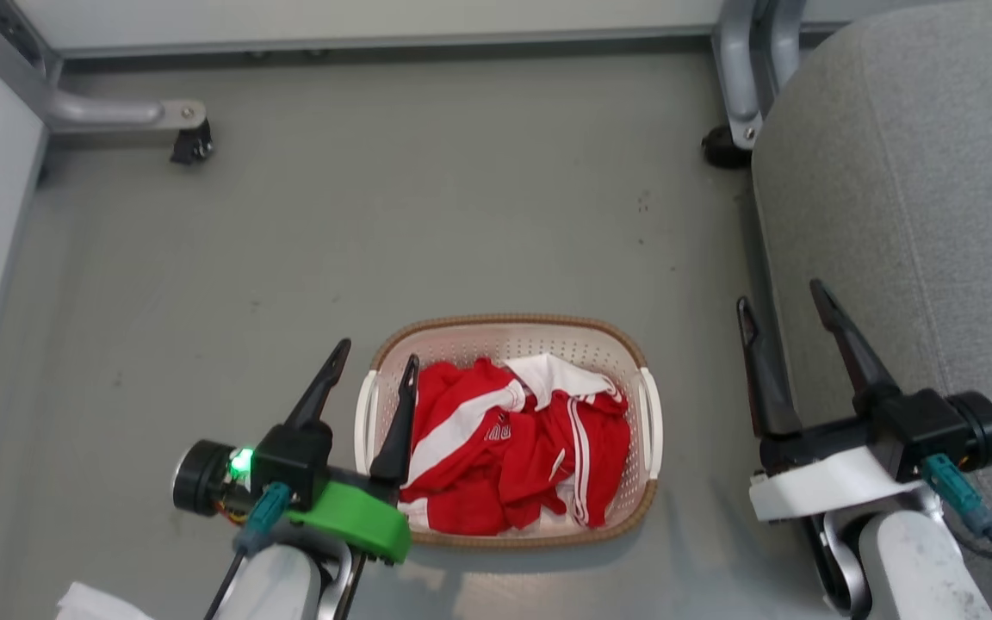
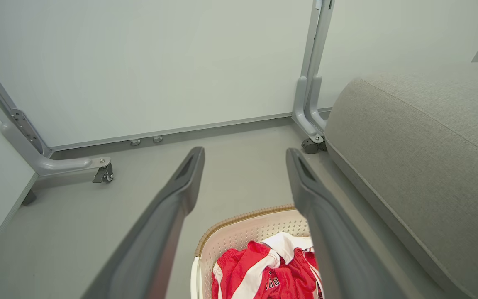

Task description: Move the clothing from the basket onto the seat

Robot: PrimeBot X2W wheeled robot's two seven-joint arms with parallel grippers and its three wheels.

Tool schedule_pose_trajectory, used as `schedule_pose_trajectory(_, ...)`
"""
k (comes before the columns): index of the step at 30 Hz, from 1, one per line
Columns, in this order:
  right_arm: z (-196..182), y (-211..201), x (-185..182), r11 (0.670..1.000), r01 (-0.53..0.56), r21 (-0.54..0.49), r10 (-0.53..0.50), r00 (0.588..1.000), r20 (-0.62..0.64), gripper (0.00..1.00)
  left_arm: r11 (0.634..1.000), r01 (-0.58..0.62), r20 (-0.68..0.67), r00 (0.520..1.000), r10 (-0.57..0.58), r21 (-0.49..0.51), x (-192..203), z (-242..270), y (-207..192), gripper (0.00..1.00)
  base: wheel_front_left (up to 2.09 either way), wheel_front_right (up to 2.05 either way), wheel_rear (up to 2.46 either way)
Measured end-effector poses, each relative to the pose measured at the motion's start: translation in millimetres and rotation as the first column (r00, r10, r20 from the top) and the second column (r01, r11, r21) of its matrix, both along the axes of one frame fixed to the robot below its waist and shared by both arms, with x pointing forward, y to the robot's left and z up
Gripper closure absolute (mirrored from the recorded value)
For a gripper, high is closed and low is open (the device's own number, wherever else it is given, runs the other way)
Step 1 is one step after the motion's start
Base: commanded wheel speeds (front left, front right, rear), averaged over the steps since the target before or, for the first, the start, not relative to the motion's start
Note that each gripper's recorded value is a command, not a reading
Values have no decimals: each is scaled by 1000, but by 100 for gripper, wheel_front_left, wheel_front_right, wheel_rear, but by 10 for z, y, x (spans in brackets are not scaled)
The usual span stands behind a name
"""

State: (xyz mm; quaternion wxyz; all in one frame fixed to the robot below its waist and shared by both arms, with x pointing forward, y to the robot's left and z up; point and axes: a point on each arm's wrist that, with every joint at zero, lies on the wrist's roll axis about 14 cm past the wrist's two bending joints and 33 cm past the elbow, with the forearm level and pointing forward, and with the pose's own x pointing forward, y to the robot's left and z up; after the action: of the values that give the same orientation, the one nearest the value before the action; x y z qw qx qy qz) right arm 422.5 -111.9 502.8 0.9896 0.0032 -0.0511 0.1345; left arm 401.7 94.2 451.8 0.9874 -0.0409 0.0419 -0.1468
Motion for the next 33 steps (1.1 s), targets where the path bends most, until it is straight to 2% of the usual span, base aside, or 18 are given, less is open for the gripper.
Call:
schedule_pose_trajectory(5, -163, -8, 320, 1000, -7, -13, 7, 1000, -14, 0, 998, 53, -37, 998, -52, 39, 323, -232, -96, 0, 0, 0, 0)
schedule_pose_trajectory(13, -521, -57, 756, 1000, 4, -15, -4, 999, -46, 0, 974, 192, -145, 974, -174, 124, 702, -864, -296, 0, 0, 0, 0)
schedule_pose_trajectory(20, -1003, -109, 931, 999, 2, -33, -6, 993, -121, 0, 944, 300, -290, 923, -252, 135, 795, -1580, -471, 0, 0, 0, 0)
schedule_pose_trajectory(26, -1350, -159, 1005, 999, 12, -39, -19, 984, -176, 0, 886, 434, -428, 840, -333, 163, 678, -2227, -608, 0, 0, 0, 0)
schedule_pose_trajectory(33, -1598, -240, 1024, 999, 40, -37, -47, 974, -220, 0, 796, 564, -575, 734, -363, 218, 528, -2896, -571, 0, 0, 0, 0)
